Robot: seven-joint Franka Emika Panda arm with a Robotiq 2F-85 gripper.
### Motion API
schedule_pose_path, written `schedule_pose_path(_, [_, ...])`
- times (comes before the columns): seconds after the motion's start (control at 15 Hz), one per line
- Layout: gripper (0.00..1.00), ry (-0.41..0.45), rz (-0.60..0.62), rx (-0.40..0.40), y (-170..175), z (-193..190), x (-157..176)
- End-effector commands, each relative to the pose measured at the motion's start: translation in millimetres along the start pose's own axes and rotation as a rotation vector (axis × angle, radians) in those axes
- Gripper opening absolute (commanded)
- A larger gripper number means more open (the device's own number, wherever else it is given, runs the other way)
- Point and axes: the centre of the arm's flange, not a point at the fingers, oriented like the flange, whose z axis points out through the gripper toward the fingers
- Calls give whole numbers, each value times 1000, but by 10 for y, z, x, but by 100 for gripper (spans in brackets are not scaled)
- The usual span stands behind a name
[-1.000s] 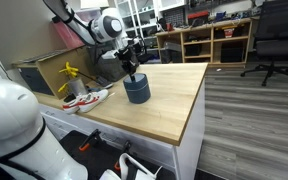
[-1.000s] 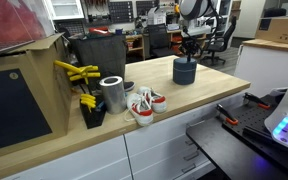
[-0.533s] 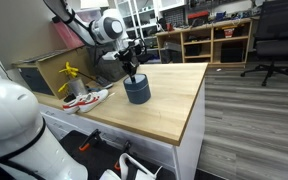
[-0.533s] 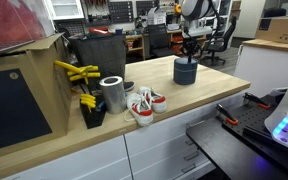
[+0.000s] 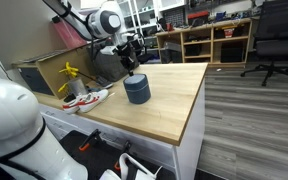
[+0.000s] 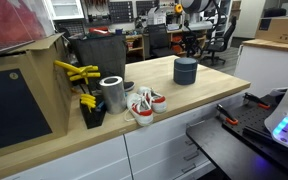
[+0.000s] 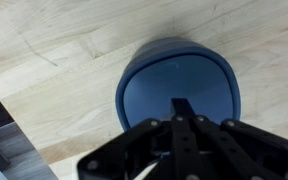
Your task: Close the lid of the blue container on the right
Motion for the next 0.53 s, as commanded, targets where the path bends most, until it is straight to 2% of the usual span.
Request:
schedule_pose_path(0.0, [0,0,-14,32,32,-323,-74])
schedule_pose_path(0.27, [0,-24,-29,37,37,-575,-125])
schedule_pose_path(0.47, [0,-65,-117,31,57,-818,-201])
